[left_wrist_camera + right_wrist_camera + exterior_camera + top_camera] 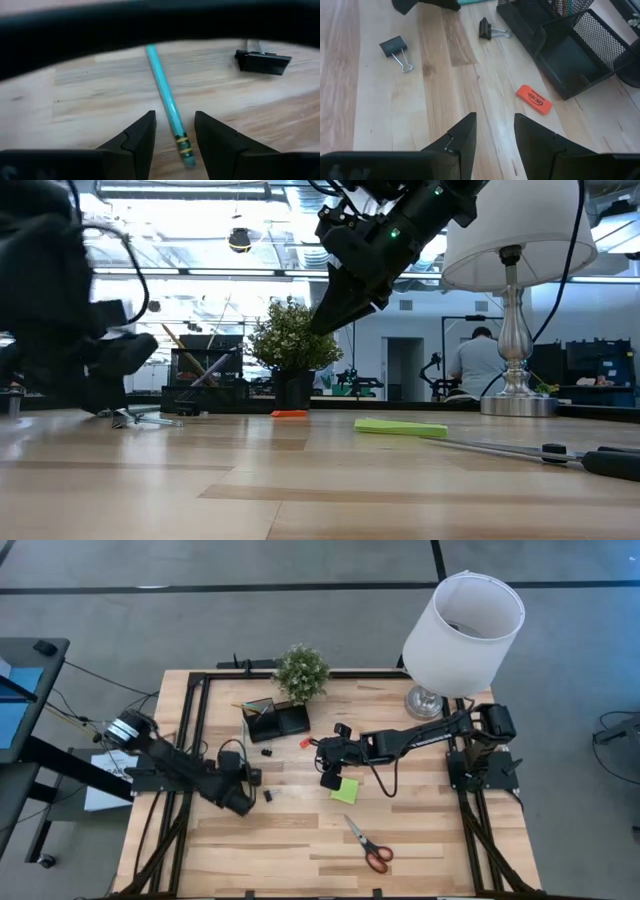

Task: Pick and place office supplies into organizer
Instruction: Put the sky blue pencil into the black organizer

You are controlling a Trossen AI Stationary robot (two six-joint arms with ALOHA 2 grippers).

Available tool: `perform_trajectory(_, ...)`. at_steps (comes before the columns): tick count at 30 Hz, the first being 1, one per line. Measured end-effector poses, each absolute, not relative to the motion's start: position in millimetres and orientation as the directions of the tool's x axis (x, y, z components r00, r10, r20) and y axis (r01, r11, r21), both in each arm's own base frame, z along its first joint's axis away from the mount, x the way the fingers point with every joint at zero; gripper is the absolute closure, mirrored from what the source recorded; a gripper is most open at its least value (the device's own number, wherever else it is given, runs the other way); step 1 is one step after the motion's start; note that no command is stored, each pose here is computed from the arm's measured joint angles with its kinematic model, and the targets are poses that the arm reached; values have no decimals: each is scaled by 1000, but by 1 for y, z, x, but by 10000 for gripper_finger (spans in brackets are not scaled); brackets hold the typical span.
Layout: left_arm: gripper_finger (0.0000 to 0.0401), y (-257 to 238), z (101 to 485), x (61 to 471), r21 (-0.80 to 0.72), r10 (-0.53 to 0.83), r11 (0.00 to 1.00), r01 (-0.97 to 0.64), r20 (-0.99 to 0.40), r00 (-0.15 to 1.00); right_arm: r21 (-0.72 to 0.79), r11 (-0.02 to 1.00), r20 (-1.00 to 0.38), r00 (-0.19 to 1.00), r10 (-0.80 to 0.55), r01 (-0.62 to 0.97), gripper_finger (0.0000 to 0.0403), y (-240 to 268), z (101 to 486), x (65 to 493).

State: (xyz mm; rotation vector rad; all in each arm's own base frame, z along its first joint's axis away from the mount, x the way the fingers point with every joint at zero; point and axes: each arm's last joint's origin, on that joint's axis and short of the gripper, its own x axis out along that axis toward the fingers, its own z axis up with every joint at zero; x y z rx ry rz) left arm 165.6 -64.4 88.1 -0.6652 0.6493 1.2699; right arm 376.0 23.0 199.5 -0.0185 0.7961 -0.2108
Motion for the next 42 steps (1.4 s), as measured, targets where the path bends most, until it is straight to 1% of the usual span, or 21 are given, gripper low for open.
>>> perform_trajectory(5, 264, -75, 67, 166, -83, 753, 185, -979, -629, 195, -96, 979, -707, 680, -192, 177, 276, 24, 199, 376)
perform_trajectory(13, 264, -95, 48, 173, -24, 833, 139, -990, -538, 130, -96, 979, -708, 680, -193, 178, 276, 24, 199, 376)
perform_trajectory(18, 272, -96, 45, 177, 4, 841, 125, -992, -531, 104, -97, 979, -711, 676, -193, 177, 276, 24, 199, 376)
perform_trajectory(23, 308, -95, 44, 177, 4, 841, 139, -990, -529, 116, -102, 979, -723, 663, -194, 175, 276, 24, 198, 374)
perform_trajectory(29, 382, -96, 43, 178, -8, 840, 170, -985, -521, 149, -103, 979, -726, 659, -194, 175, 276, 24, 197, 374)
perform_trajectory(30, 388, -96, 44, 177, -4, 840, 177, -984, -521, 153, -103, 979, -726, 660, -194, 175, 276, 24, 197, 374)
perform_trajectory(34, 389, -99, 55, 180, -13, 827, 168, -986, -542, 148, -103, 979, -726, 660, -194, 175, 276, 24, 197, 374)
perform_trajectory(38, 393, -102, 80, 178, -4, 766, 116, -993, -637, 92, -103, 979, -726, 660, -195, 175, 276, 24, 197, 374)
perform_trajectory(42, 396, -99, 104, 175, 0, 738, 144, -990, -667, 107, -103, 979, -726, 660, -194, 175, 276, 24, 197, 374)
